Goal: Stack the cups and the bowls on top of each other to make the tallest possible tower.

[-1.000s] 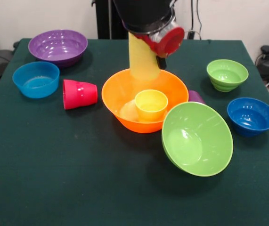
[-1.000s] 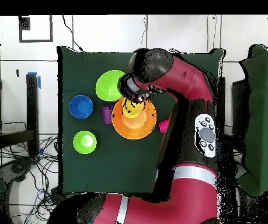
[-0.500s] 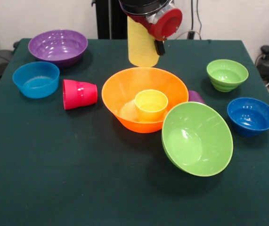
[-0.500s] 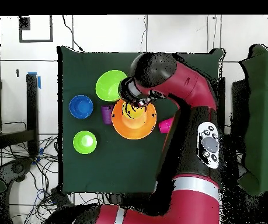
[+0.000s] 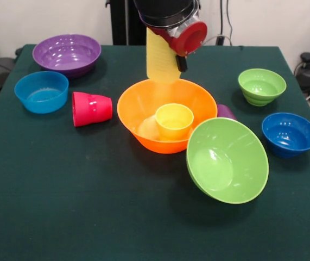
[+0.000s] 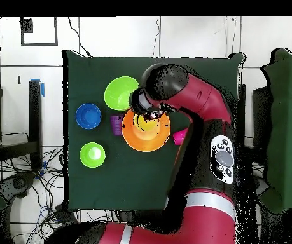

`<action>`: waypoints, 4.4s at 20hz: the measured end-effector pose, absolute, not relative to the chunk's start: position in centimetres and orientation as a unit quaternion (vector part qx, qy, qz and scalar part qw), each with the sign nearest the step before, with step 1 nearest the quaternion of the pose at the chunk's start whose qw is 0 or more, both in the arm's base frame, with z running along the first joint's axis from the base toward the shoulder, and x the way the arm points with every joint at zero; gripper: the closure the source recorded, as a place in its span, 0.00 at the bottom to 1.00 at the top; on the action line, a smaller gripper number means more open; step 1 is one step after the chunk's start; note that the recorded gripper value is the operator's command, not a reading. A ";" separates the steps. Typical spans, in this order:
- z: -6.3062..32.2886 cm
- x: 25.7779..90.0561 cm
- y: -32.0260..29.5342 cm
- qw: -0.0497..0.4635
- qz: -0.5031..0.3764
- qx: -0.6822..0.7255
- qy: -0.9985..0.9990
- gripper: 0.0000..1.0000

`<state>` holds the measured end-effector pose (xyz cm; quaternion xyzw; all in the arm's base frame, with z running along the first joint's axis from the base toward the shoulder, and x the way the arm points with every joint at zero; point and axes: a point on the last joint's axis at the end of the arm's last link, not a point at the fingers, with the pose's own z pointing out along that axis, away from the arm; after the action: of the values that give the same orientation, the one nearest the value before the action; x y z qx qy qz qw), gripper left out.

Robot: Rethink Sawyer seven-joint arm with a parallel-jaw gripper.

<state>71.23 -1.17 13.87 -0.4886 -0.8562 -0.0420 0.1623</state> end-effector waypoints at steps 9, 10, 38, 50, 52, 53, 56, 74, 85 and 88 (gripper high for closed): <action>13.2 71.4 -0.7 0.145 -0.041 -0.488 -0.860 1.00; 13.2 71.4 -0.7 0.145 -0.041 -0.488 -0.860 1.00; 10.7 70.6 -0.4 0.158 -0.031 -0.488 -0.858 1.00; 7.1 70.0 -0.9 0.151 -0.021 -0.493 -0.857 1.00; 6.4 69.8 -0.9 0.154 -0.018 -0.494 -0.856 1.00; 6.2 69.7 -0.9 0.156 -0.018 -0.494 -0.855 1.00; 5.6 69.4 -0.9 0.160 -0.016 -0.494 -0.855 1.00; 7.8 67.2 -0.4 0.163 -0.008 -0.498 -0.852 1.00; 6.3 65.3 -2.0 0.072 -0.006 -0.528 -0.846 1.00; 5.1 64.9 -2.3 0.054 -0.003 -0.532 -0.845 1.00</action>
<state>64.90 -2.30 5.06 -0.5321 -0.8449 -0.0030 0.0542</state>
